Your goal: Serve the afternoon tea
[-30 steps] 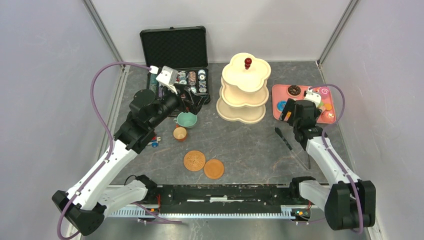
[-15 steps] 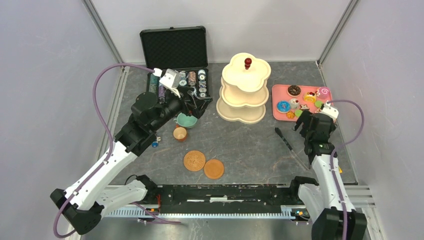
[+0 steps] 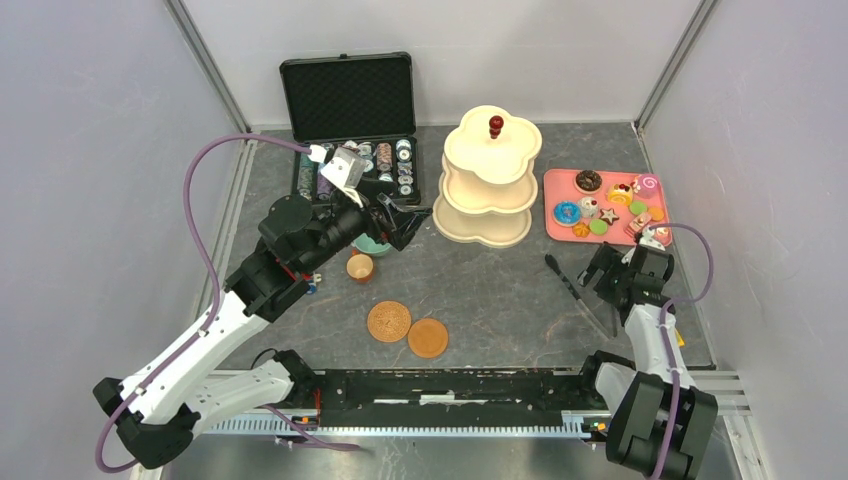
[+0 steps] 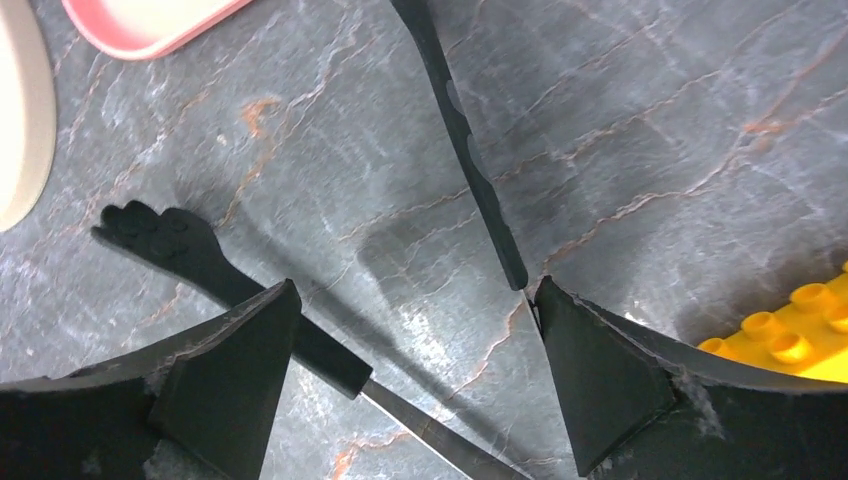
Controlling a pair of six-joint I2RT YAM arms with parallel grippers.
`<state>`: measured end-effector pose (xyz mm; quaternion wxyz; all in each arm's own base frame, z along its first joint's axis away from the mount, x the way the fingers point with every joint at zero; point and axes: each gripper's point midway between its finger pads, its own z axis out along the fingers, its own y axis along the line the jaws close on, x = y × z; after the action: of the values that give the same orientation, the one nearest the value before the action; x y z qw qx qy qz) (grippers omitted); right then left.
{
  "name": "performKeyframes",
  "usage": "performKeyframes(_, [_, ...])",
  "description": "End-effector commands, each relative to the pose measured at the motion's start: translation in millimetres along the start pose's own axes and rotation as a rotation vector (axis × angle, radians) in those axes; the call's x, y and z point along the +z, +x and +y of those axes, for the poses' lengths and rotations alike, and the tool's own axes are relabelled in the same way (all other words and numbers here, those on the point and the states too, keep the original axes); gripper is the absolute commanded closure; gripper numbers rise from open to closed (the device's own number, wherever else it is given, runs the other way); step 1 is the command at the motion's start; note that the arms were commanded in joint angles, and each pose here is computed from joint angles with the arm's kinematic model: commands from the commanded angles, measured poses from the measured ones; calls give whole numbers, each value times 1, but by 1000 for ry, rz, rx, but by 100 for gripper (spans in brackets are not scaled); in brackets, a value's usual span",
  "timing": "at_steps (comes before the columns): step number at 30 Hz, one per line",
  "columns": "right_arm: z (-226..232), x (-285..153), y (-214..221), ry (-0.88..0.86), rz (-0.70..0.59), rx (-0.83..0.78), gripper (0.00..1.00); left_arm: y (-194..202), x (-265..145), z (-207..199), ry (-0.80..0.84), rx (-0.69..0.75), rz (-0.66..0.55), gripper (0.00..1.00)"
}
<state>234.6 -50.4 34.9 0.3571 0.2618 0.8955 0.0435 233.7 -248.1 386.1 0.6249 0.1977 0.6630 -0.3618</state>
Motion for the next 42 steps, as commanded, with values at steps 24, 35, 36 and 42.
performKeyframes(24, [86, -28, 79, -317, 83, -125, 2, -1, 4, -1, 9, 39, -2, 0])
performKeyframes(35, [112, -34, 97, -128, -33, -467, 2, 12, 17, -3, 25, 30, 52, 0])
performKeyframes(36, [115, -36, 97, -102, -57, -501, 2, 14, 19, -2, 23, 35, 59, 0])
performKeyframes(42, [137, -35, 106, -66, -123, -676, 2, 12, 21, 7, -28, 57, 81, 0])
